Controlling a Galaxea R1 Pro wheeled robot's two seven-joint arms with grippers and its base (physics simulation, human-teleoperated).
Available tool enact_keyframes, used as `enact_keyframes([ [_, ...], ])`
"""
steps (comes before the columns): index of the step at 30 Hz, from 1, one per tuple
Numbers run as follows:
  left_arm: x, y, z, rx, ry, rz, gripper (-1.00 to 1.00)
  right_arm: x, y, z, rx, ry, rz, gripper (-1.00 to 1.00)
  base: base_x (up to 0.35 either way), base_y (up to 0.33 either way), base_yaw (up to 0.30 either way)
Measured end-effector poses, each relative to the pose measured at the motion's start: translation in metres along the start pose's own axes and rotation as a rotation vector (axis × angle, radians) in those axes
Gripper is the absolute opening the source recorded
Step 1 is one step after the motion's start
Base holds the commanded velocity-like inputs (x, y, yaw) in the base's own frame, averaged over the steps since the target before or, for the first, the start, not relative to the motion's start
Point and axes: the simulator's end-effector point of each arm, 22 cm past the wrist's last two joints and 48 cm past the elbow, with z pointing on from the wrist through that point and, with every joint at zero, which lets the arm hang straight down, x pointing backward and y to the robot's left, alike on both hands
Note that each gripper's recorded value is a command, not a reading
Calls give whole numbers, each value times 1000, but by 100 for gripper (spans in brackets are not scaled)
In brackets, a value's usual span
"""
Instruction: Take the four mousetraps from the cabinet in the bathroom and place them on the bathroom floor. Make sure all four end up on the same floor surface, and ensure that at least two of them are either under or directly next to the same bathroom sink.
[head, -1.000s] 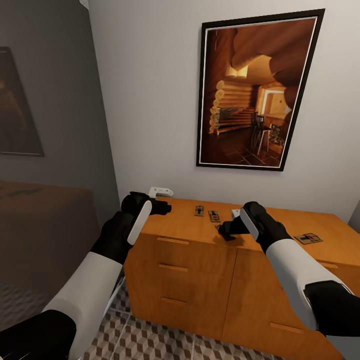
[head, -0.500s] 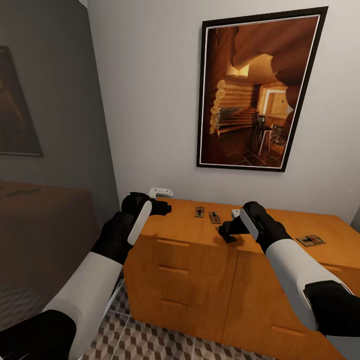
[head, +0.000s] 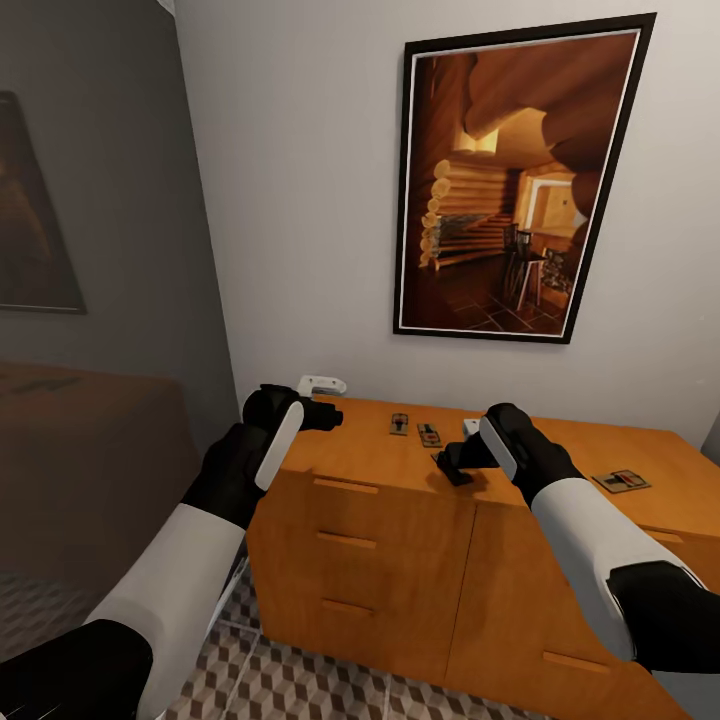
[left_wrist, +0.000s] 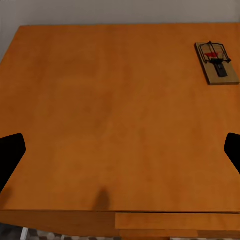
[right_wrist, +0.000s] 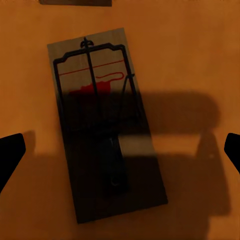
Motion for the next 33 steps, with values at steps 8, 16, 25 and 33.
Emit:
enact_keyframes([
  [8,0,0,0,0,0,0,100,0,1,0,-5,0,3,100,0,0,0],
  [16,0,0,0,0,0,0,100,0,2,0,-9,0,5,100,0,0,0],
  [25,0,0,0,0,0,0,100,-1,6,-1,-25,-3,5,100,0,0,0],
  [33,0,0,0,1,0,0,100,-3,10,-2,-45,-9,4,100,0,0,0],
])
